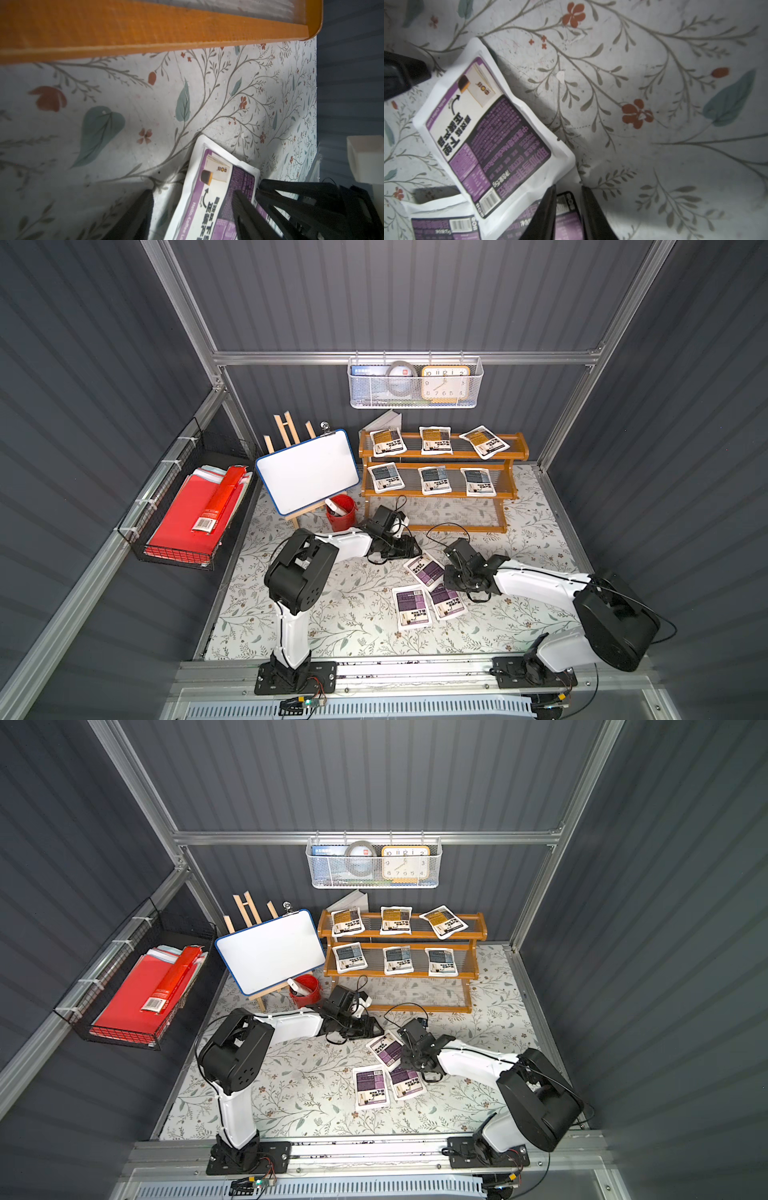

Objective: Place the bagged coffee beans on the shelf by color
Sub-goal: Adjust the bagged coffee beans at the center of the board.

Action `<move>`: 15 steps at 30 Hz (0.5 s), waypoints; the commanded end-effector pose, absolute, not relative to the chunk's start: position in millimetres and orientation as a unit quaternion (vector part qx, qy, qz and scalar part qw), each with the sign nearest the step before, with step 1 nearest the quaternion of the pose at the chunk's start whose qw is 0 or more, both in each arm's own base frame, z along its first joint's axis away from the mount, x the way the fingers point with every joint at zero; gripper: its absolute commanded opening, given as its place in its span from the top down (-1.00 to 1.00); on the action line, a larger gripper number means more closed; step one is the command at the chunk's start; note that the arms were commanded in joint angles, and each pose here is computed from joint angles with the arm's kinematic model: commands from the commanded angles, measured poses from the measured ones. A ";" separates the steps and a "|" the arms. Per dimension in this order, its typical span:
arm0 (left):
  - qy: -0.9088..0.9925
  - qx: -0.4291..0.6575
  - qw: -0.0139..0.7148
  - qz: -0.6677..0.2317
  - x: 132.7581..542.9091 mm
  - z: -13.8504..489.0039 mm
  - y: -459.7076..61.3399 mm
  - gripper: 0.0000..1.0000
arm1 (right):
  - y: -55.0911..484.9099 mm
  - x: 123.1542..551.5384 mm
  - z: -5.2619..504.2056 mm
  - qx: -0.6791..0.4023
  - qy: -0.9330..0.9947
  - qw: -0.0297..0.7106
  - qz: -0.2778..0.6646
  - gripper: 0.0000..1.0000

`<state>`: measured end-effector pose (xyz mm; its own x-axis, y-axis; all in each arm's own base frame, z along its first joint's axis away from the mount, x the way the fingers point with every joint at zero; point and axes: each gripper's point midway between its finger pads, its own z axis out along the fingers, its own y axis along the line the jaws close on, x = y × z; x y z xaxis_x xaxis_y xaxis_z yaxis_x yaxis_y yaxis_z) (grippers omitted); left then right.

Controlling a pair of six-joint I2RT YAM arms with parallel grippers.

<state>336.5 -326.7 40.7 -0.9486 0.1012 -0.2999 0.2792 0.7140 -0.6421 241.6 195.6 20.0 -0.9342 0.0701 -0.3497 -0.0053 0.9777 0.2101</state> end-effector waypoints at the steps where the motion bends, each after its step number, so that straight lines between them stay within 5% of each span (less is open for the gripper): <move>1: 0.916 0.119 0.115 -0.366 333.4 36.3 -332.1 -0.27 | 204.7 257.9 24.7 0.005 0.975 0.194 0.111 0.50; 8: 0.918 0.137 0.080 -0.364 312.4 25.8 -326.9 0.06 | 204.5 305.4 31.7 0.015 0.969 0.220 0.108 0.49; 15: 0.903 0.159 0.058 -0.395 285.7 36.7 -323.7 0.10 | 225.1 346.5 42.0 0.015 0.961 0.241 0.138 0.47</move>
<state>307.4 -327.0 34.1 -0.9465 0.1913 -0.2598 0.3197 0.6644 -0.6756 332.9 210.8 34.3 -0.8943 0.1125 -0.4331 0.0051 0.9704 0.2415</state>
